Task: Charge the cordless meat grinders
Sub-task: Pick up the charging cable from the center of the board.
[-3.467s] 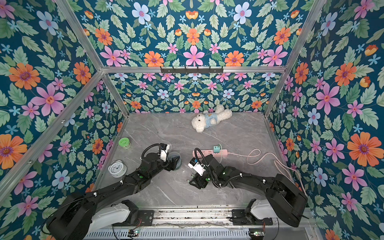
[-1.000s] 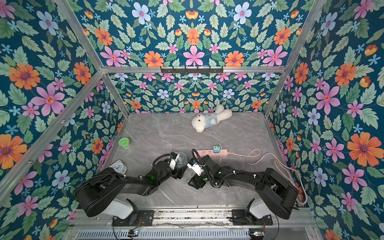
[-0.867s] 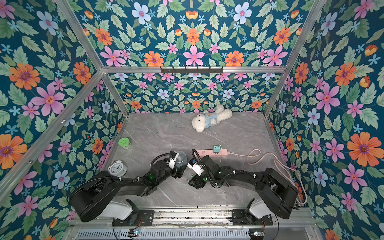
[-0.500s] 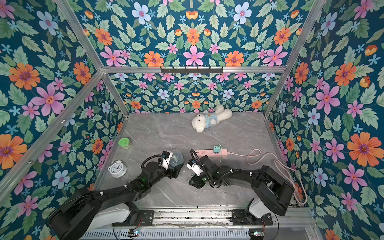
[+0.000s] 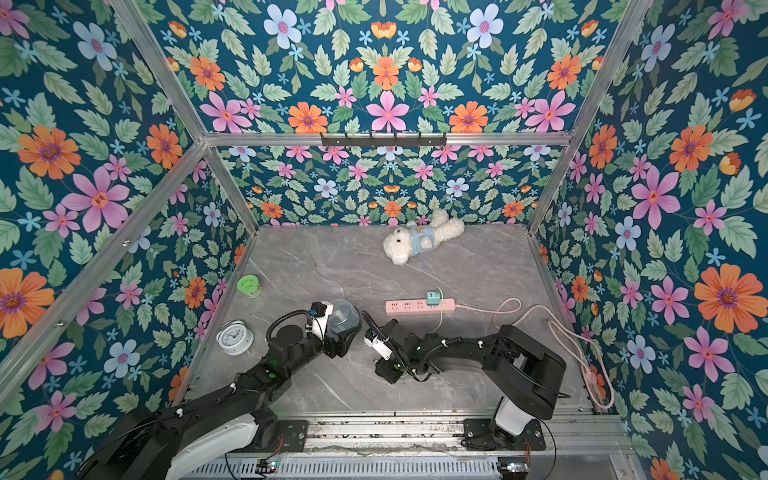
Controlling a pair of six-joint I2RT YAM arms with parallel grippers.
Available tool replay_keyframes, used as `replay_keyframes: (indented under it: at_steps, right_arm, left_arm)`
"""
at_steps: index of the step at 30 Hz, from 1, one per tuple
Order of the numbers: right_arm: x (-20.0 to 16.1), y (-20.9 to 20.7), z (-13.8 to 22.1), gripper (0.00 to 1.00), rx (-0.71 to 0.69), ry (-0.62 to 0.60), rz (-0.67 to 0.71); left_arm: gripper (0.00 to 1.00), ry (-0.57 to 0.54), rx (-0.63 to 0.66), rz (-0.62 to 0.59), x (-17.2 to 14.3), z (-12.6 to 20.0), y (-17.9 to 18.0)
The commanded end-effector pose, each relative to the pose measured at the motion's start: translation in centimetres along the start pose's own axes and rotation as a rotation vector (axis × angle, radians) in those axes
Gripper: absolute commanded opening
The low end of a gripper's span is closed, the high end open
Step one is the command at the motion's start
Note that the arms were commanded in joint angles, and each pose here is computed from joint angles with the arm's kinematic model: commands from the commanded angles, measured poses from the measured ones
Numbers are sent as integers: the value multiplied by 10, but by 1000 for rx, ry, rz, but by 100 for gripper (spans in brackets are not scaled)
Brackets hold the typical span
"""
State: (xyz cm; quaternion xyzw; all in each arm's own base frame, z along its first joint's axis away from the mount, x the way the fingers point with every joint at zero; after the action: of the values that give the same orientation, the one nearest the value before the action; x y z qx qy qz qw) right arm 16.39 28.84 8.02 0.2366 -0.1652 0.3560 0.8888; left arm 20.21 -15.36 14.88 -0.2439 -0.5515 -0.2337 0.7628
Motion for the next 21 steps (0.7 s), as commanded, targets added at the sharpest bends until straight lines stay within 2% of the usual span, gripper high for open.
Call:
replay_keyframes:
  at_steps: [1,11,18,21]
  right_arm:
    - [-9,-3,-3,42,-81,60,29]
    - [-33,-4,-16,19,-246,196,94]
    - [-31,0,-13,1,-218,176,71]
    - [-27,4,-8,0,-183,132,53]
  left_arm:
    - [81,-31,-34,16,8,2,-3]
    - [81,-62,-24,42,19,10,5]
    - [81,-59,-35,45,20,11,5]
    - [81,-58,-46,44,21,11,4]
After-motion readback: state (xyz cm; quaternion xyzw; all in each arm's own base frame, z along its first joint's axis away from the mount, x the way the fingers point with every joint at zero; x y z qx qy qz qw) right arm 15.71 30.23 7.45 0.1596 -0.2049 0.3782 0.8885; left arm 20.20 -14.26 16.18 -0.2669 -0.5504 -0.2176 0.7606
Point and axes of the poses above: each gripper's point midway between its finger pads, its own z axis back along the fingers, its own y axis along the line the jaws close on, x = y × z, the point moved 7 cm from there along z, back along the fingers, and after that the axes turned 6 degrees about -z, right-handed, at the moved point
